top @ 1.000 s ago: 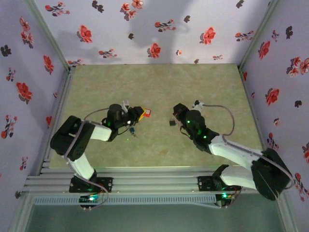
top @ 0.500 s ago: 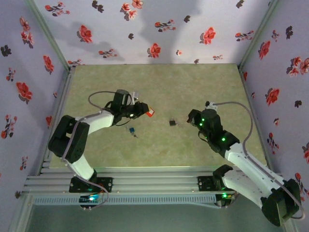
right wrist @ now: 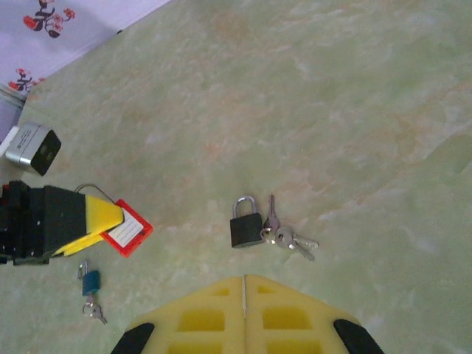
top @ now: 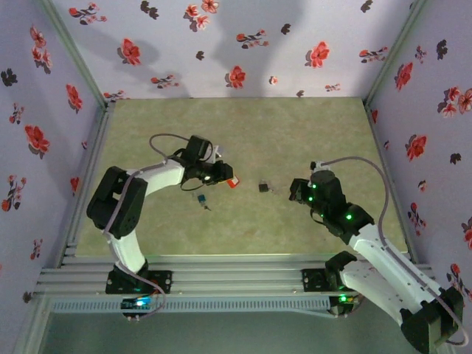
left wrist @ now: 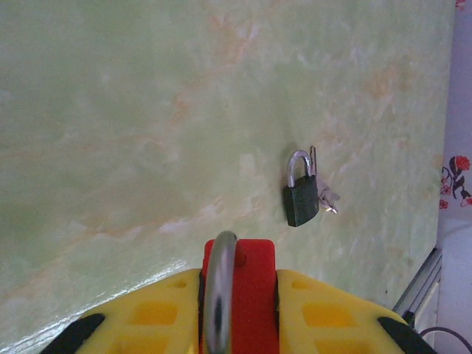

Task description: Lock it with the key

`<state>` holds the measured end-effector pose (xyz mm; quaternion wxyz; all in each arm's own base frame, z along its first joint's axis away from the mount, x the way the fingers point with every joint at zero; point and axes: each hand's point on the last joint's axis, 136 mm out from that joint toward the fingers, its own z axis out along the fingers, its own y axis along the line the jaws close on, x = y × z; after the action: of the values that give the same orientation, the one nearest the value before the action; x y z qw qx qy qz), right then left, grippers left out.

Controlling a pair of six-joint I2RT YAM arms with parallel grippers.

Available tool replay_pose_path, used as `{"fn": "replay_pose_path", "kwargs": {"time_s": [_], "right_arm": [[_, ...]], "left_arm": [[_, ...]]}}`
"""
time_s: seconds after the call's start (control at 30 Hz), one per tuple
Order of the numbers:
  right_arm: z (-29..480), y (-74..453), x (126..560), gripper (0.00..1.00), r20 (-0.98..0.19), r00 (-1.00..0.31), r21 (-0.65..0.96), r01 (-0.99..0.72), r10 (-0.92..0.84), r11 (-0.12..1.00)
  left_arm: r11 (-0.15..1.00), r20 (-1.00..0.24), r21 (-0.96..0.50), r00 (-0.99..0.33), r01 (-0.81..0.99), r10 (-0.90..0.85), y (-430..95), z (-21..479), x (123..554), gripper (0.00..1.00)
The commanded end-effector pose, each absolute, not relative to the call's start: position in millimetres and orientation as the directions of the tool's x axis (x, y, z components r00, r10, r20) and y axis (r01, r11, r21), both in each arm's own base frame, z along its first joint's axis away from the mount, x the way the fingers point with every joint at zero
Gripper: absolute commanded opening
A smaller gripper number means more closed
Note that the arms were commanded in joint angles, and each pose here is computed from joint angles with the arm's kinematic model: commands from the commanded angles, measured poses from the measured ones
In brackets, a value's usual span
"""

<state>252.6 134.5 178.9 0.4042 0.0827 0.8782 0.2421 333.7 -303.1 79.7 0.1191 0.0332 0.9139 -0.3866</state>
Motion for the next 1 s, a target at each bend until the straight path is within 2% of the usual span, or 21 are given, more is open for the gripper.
{"fn": "replay_pose_path", "kwargs": {"time_s": [0.0, 0.97], "right_arm": [[185.9, 136.2, 247.9, 0.00, -0.683, -0.660, 0.490, -0.094, 0.315, 0.866], [172.9, 148.5, 239.5, 0.00, -0.662, -0.693, 0.523, -0.154, 0.285, 0.838]], "left_arm": [[0.701, -0.251, -0.686, -0.968, 0.195, 0.023, -310.0, 82.4, 332.2, 0.00], [0.755, -0.171, -0.632, -0.982, 0.174, 0.082, -326.7, 53.9, 349.0, 0.00]]}}
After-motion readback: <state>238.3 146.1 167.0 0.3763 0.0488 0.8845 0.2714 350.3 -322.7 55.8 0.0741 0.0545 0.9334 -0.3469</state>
